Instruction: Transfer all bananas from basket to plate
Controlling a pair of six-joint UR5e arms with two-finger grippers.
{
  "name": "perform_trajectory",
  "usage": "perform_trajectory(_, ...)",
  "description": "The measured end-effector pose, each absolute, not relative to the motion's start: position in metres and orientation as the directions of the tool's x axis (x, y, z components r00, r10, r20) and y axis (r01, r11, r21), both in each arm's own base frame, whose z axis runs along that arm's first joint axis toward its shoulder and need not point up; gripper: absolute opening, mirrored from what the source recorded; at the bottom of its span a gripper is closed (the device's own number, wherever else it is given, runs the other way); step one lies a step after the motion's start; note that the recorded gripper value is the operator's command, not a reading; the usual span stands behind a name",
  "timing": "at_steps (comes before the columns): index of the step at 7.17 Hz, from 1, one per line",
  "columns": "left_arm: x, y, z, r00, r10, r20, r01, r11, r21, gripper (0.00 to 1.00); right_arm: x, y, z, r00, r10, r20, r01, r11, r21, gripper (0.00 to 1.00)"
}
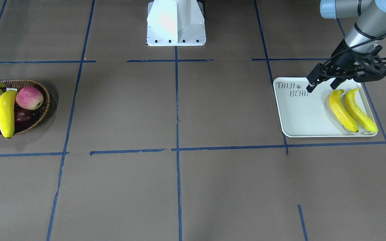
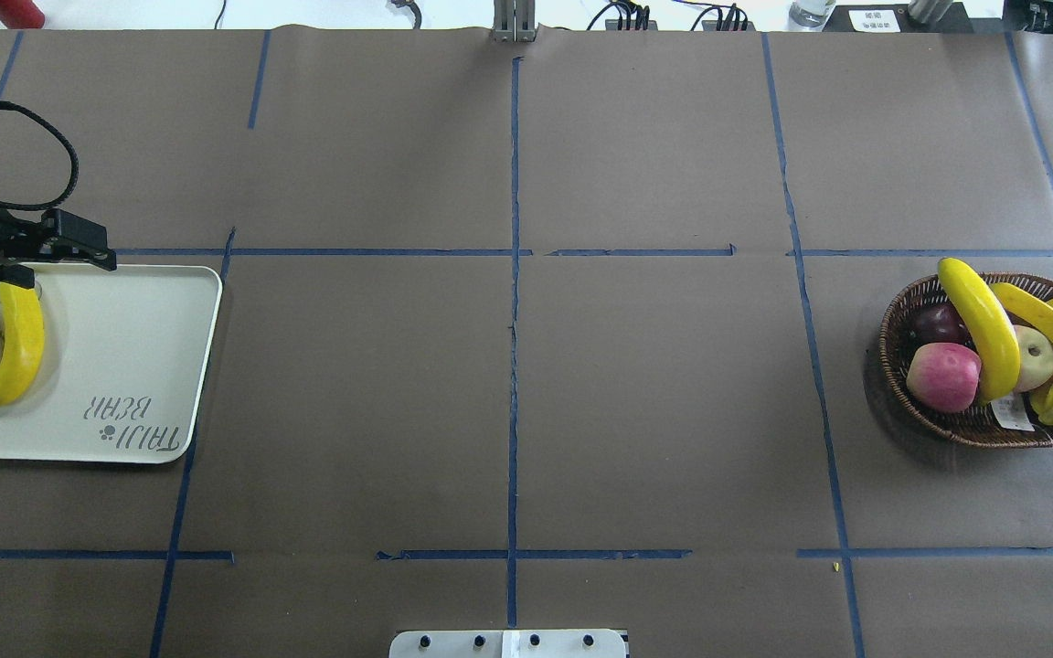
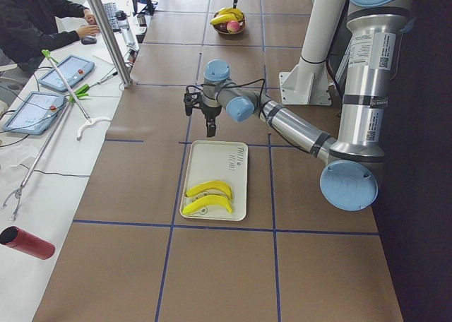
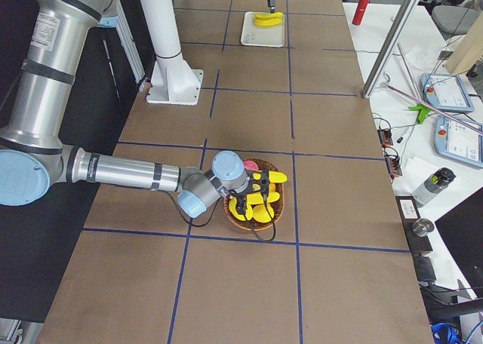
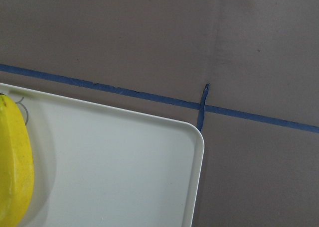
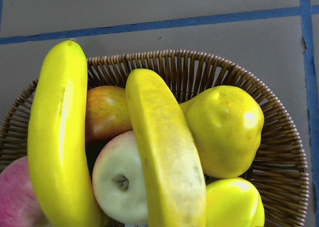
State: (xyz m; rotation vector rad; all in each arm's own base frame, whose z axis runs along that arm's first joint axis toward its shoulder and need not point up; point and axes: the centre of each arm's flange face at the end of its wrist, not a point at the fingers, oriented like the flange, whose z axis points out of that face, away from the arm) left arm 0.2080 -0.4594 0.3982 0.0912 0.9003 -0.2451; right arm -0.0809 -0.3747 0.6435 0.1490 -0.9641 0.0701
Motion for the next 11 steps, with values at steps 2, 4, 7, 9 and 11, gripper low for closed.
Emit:
perform_trajectory(2, 0.208, -0.46, 0.399, 0.597, -0.174, -0.783, 0.25, 0.968, -0.025, 0.99, -0.089, -0.376, 0.644, 0.576, -0.018, 0.818, -0.112, 0.989, 0.101, 0.86)
perform_trajectory(4, 0.208, -0.46, 0.4, 0.598, -0.175, -0.782, 0.25, 0.968, -0.026, 0.99, -0.095, -0.376, 0.642, 0.574, -0.029, 0.818, -0.099, 0.99, 0.105, 0.18)
perform_trajectory(7, 0.209, -0.461, 0.401, 0.599, -0.176, -0.781, 0.249, 0.968, -0.027, 0.99, -0.095, -0.375, 0.638, 0.553, -0.045, 0.832, -0.087, 0.99, 0.112, 0.0)
perform_trajectory(9, 0.21, -0.461, 0.401, 0.6, -0.176, -0.781, 0.25, 0.968, -0.027, 0.99, -0.071, -0.378, 0.624, 0.51, -0.033, 0.859, -0.124, 0.986, 0.111, 0.0)
perform_trajectory(11, 0.209, -0.461, 0.4, 0.599, -0.175, -0.782, 0.249, 0.968, -0.026, 0.99, -0.04, -0.375, 0.595, 0.467, -0.04, 0.883, -0.18, 0.974, 0.139, 0.0)
